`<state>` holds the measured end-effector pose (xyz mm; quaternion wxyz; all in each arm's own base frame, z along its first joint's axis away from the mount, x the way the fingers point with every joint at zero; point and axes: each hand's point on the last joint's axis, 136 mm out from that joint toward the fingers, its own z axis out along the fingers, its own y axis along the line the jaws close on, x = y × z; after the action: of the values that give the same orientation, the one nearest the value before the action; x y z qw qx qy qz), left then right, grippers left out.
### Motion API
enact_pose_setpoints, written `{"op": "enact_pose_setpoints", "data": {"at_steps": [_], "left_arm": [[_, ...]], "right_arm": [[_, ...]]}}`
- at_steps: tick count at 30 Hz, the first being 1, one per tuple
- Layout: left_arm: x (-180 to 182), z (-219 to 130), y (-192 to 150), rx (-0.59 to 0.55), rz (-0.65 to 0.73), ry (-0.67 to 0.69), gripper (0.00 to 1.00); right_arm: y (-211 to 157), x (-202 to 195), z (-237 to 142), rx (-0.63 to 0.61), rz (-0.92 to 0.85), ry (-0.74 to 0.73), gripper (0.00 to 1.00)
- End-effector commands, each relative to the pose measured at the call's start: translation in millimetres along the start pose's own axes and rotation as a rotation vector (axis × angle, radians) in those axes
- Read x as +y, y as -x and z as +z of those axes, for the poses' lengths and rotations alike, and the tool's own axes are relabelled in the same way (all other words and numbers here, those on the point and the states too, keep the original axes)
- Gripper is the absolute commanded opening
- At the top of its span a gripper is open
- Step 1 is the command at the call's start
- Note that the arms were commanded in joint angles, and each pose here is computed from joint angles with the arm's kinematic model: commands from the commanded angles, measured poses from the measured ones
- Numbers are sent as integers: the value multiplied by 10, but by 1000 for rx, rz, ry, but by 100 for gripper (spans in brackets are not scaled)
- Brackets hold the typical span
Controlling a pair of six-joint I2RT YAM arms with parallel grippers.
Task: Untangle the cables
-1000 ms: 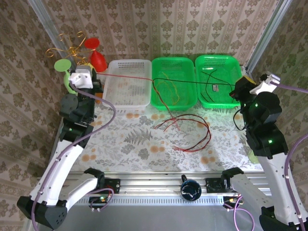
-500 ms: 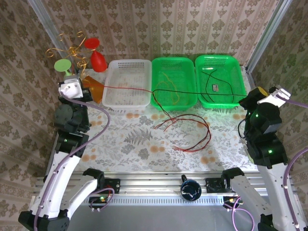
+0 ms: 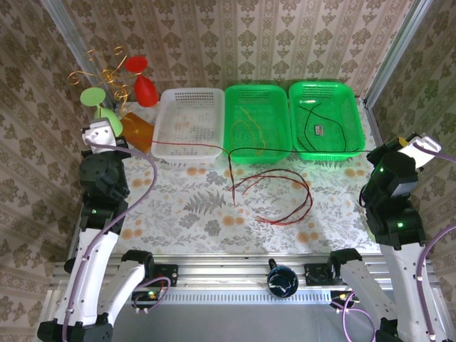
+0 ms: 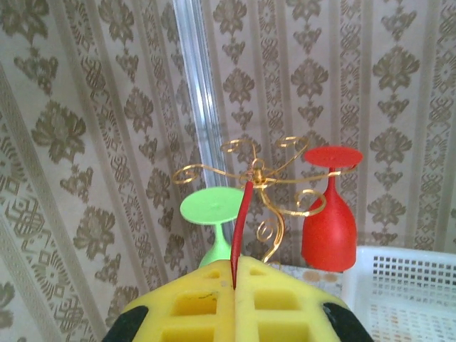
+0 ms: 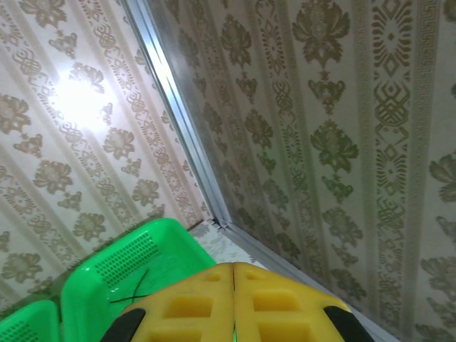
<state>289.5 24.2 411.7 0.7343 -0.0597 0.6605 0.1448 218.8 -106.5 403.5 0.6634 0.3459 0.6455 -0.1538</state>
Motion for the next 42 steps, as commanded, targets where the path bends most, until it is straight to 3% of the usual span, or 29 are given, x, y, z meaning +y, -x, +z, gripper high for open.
{"op": "enact_pose_setpoints", "data": {"at_steps": [1, 6, 20, 23, 27, 32, 38, 42], "left_arm": [[64, -25, -92, 25, -19, 17, 0], [212, -26, -235, 67, 45, 73, 0], [721, -28, -766, 191, -77, 212, 0], [688, -23, -776, 182, -121, 176, 0], [278, 14, -664, 149, -208, -29, 0], [-59, -22, -327, 69, -174, -131, 0], [-635, -43, 329, -92, -119, -277, 0], [-929, -15, 770, -190, -100, -352, 0]], "right_arm": [[-9, -180, -7, -31, -49, -84, 0], [-62, -317, -2, -52, -92, -152, 0], [-264, -656, 155, -40, -115, -286, 0], [-319, -574, 217, -10, -100, -225, 0], [-428, -423, 274, 35, -61, -142, 0], [-364, -197, 282, 43, -24, -23, 0], [-70, 116, 217, 29, 34, 129, 0], [198, 457, 129, 8, 144, 305, 0]]}}
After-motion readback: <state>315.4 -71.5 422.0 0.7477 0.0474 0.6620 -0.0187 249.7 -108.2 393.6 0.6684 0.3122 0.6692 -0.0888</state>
